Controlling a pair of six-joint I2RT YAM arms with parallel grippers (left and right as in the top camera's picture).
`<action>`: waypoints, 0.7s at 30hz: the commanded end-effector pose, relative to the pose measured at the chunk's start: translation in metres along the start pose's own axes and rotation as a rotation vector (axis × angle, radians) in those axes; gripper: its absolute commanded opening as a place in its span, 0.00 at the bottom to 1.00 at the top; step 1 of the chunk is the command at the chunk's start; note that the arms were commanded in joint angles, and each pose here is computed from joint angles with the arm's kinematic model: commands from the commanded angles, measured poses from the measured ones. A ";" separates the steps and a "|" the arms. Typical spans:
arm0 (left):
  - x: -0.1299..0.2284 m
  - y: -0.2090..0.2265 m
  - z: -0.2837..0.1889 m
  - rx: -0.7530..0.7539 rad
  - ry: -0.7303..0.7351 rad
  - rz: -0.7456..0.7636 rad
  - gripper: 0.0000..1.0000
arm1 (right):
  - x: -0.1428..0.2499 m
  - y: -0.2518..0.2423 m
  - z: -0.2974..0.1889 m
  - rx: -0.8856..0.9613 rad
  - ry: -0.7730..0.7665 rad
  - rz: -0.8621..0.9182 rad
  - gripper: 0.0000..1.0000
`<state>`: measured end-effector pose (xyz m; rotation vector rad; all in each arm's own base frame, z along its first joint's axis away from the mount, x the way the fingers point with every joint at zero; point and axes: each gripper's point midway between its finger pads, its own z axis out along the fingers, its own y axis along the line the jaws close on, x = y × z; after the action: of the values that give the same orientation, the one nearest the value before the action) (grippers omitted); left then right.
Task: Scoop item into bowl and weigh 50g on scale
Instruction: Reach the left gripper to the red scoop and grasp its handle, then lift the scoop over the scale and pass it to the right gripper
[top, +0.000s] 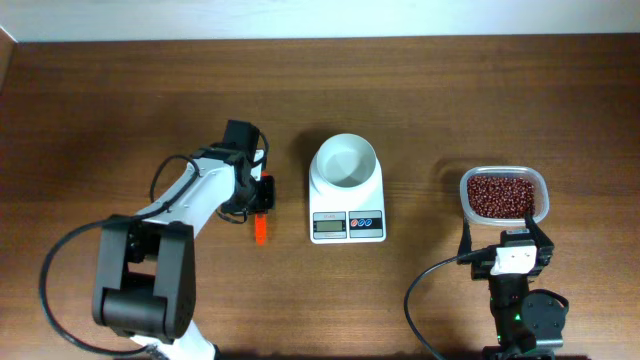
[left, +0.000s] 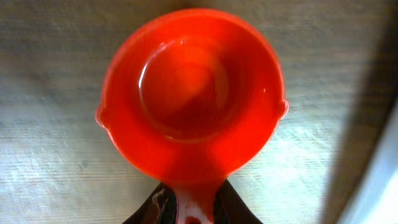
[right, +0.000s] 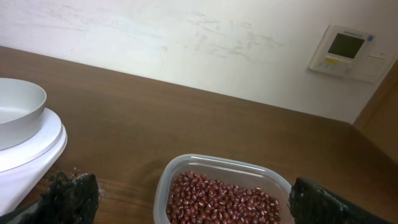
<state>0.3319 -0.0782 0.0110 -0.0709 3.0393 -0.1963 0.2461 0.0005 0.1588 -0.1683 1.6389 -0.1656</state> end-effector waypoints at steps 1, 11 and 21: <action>-0.018 -0.030 -0.042 0.186 -0.057 -0.048 0.12 | 0.003 0.000 0.000 0.005 0.004 0.006 0.99; -0.033 -0.052 -0.103 0.731 0.042 -0.381 0.00 | 0.003 0.000 0.000 0.005 0.004 0.006 0.99; -0.033 -0.063 -0.126 0.897 0.154 -0.547 0.00 | 0.003 -0.001 0.000 0.010 0.004 0.001 0.99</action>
<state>0.3526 -0.1180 0.1256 -0.8387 2.7256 -1.5006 0.2461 0.0005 0.1588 -0.1683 1.6389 -0.1656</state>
